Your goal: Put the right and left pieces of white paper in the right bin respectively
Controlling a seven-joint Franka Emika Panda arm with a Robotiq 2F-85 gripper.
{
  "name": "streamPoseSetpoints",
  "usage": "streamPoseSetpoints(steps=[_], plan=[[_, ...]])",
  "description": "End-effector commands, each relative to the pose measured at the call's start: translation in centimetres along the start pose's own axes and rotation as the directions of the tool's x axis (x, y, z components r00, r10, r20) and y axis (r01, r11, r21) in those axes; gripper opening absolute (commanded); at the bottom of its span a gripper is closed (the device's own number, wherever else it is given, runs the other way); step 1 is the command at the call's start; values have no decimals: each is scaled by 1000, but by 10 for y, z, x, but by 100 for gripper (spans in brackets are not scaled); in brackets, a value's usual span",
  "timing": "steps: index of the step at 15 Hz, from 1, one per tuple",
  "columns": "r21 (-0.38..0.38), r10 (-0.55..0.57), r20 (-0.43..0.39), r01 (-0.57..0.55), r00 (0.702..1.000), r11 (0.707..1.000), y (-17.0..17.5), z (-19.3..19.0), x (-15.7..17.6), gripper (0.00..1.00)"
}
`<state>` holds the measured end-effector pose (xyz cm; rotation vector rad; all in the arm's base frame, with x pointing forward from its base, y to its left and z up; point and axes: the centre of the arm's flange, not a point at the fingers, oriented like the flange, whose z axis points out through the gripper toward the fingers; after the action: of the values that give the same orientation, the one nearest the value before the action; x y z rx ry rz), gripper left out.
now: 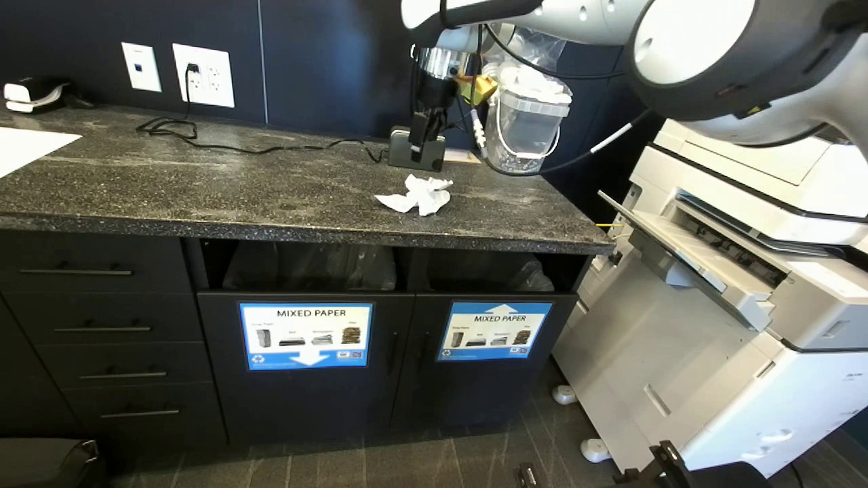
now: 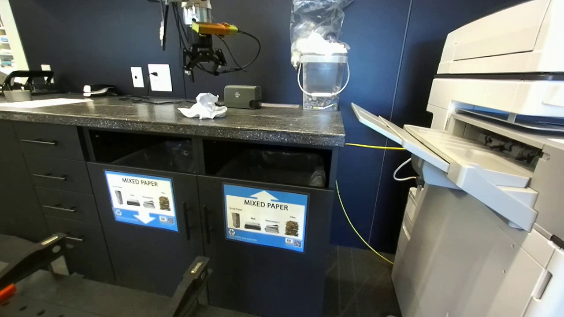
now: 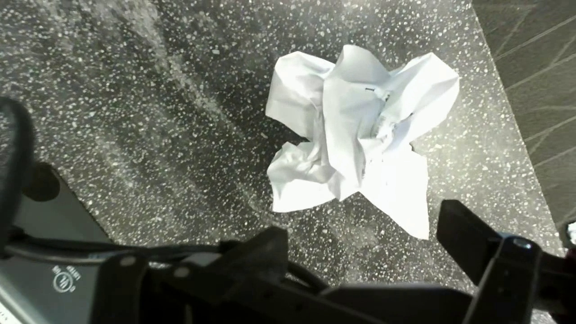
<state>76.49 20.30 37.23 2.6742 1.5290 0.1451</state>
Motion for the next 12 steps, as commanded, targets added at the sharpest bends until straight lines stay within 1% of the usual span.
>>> streamPoseSetpoints(steps=[1, 3, 7, 12], plan=[[43, 12, 33, -13, 999, 999, 50, 7, 57, 100], [40, 25, 39, -26, 999, 999, 49, 18, 58, 100], [26, 32, 28, -33, 999, 999, 50, 27, 61, 100], [28, 39, 83, -41, 996, 999, 47, 41, 59, 100]])
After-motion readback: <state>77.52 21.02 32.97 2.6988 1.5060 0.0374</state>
